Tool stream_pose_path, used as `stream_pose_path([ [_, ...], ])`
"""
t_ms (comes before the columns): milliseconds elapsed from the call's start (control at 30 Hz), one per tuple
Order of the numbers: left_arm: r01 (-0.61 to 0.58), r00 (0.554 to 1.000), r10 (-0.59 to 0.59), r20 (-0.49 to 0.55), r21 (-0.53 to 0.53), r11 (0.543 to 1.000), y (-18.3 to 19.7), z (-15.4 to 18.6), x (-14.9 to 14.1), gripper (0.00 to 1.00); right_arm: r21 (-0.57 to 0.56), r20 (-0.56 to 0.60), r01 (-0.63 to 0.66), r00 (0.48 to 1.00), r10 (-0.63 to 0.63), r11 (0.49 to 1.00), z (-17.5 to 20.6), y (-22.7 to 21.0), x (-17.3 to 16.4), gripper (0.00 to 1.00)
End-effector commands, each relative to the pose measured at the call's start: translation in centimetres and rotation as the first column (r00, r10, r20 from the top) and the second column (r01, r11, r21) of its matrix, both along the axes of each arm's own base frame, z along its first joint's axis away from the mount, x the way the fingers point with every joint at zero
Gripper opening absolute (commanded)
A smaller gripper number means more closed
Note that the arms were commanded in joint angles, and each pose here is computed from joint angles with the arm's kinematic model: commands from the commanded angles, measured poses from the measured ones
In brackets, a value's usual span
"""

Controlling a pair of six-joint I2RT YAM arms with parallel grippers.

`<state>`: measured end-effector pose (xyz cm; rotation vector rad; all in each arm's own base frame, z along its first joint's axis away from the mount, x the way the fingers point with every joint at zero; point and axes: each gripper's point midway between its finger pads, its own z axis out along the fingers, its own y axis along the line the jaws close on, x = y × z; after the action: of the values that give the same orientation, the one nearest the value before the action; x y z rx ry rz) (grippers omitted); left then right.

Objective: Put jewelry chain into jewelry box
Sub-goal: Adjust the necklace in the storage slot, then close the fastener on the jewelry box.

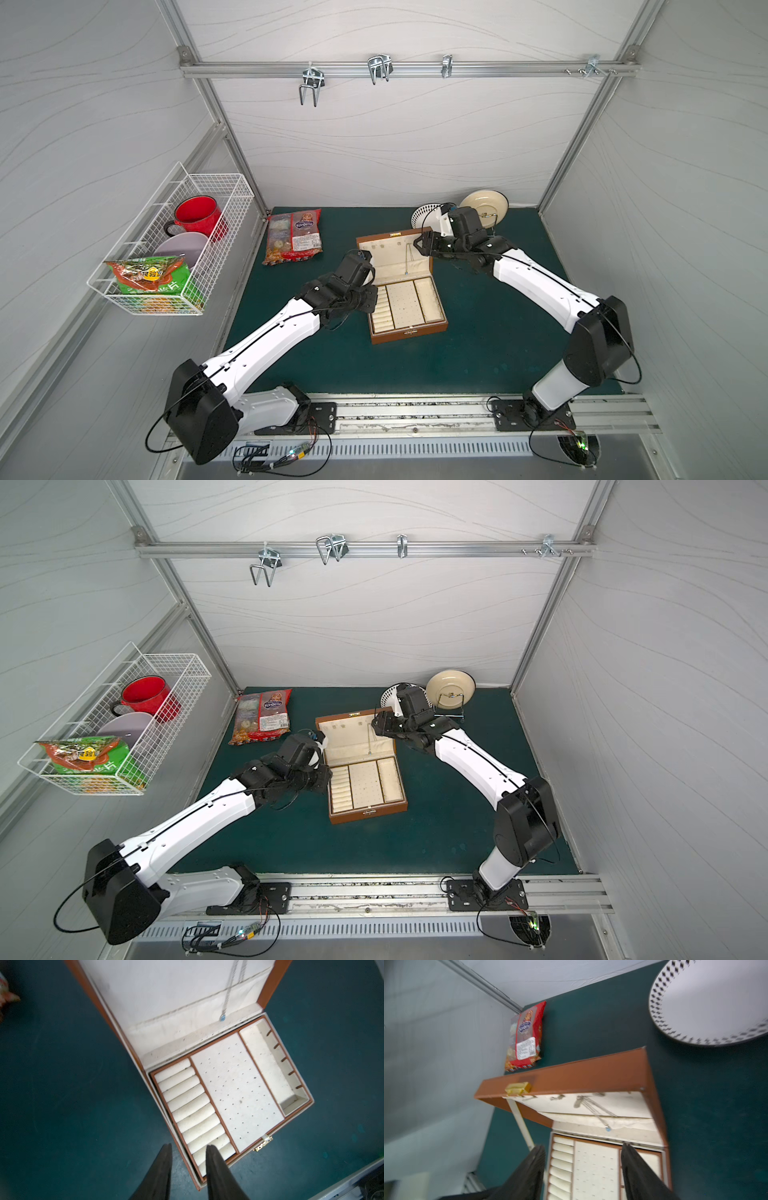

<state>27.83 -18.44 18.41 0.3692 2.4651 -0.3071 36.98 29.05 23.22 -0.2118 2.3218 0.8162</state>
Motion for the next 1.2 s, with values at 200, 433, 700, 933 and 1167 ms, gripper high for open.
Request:
stream_pose_path([
  [200, 0.126, 0.979, -0.139, 0.147, 0.094, 0.988, -1.9, 5.6, 4.1, 0.36, -0.315, 0.335, -0.176, 0.899, 0.282, 0.933, -0.3, -2.6, -1.7, 0.99],
  [433, 0.112, 0.994, -0.112, 0.01, -0.023, 0.993, -2.7, 2.9, 2.1, 0.34, -0.545, 0.447, -0.183, 0.763, 0.468, 0.818, -0.6, -2.4, 0.0, 0.99],
  [700, 0.033, 0.975, -0.083, -0.205, -0.237, 0.971, -3.8, -3.6, -2.5, 0.32, -0.669, 0.464, -0.27, 0.576, 0.673, 0.693, 0.8, -0.1, 0.1, 0.99],
  [933, 0.021, 0.958, -0.091, -0.271, -0.252, 0.968, -4.4, -6.1, -3.4, 0.31, -0.705, 0.472, -0.321, 0.454, 0.756, 0.632, 0.5, 1.9, 0.6, 0.99],
  [1167, 0.024, 0.951, -0.092, -0.295, -0.226, 0.974, -4.5, -7.6, -3.6, 0.31, -0.745, 0.46, -0.312, 0.4, 0.793, 0.59, 0.4, 2.8, 2.1, 0.99],
])
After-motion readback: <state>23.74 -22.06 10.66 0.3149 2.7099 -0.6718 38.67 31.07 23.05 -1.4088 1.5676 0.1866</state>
